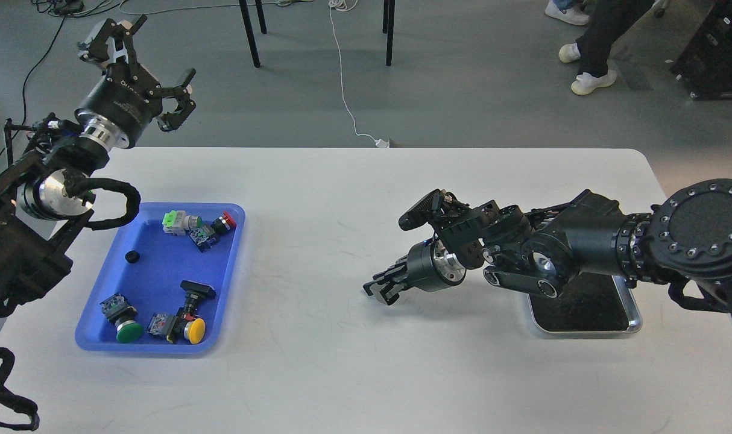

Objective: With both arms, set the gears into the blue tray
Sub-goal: 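Carry the second black piece toward the table center, then open the right gripper to drop the piece and withdraw, then reach the left gripper down to the second black piece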

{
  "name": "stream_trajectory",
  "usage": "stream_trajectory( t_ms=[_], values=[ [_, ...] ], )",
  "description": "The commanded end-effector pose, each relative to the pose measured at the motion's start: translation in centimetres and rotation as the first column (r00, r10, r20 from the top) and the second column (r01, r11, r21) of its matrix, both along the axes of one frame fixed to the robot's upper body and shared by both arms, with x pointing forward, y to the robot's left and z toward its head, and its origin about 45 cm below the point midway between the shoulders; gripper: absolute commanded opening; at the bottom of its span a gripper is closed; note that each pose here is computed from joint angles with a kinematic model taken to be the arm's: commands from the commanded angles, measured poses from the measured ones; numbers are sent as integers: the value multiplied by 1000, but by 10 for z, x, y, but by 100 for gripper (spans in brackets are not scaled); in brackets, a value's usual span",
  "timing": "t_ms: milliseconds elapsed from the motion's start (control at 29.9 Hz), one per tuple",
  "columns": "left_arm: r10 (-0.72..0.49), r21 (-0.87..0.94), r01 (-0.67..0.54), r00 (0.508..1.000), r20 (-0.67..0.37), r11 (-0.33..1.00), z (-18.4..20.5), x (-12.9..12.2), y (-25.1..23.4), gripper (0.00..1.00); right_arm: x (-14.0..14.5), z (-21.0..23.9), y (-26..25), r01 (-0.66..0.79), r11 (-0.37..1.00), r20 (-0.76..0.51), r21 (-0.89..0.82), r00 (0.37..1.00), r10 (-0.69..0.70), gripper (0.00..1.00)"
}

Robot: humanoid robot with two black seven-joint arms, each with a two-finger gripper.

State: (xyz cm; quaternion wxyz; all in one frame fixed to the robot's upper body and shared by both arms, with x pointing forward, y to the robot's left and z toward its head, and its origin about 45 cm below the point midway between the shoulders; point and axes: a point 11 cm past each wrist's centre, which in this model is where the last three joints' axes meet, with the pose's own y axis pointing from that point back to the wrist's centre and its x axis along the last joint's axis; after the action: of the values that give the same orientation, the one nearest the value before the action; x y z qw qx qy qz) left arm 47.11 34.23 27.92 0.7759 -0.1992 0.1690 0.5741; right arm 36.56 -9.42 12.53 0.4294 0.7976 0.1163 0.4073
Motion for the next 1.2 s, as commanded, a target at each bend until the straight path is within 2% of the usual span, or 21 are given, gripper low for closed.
stream_trajectory(
  t_ms=[0,100,201,301,468,568,769,903,1037,1170],
  values=[
    [8,12,-8,1000,2,1000,2,-1,6,98,1,3,3,22,999,-6,22,1000,-22,51],
    [23,25,-23,1000,9,999,6,-2,16,98,6,10,7,54,997,-10,54,999,-53,61],
    [27,59,-28,999,19,998,12,-3,26,98,22,30,10,142,978,-14,154,990,-141,77],
    [-11,160,4,999,45,987,21,-7,36,98,57,66,-7,303,901,-24,311,950,-311,93],
    [-127,272,94,986,106,958,46,-6,7,98,90,116,-46,476,697,-130,537,862,-489,95],
    [-237,386,162,959,154,908,69,-15,-28,98,102,133,-77,576,504,-245,643,779,-577,96],
    [-483,714,241,862,153,658,65,-40,-93,98,111,144,-149,673,156,-430,723,615,-661,97],
    [-611,830,230,775,160,509,63,-59,-138,97,108,147,-192,723,-93,-621,684,510,-596,97],
    [-691,927,198,718,85,319,41,-75,-168,96,98,148,-244,735,-341,-783,585,404,-472,98],
    [-731,984,118,682,20,137,14,-84,-181,94,78,138,-267,745,-453,-868,489,362,-340,99]
  ],
)
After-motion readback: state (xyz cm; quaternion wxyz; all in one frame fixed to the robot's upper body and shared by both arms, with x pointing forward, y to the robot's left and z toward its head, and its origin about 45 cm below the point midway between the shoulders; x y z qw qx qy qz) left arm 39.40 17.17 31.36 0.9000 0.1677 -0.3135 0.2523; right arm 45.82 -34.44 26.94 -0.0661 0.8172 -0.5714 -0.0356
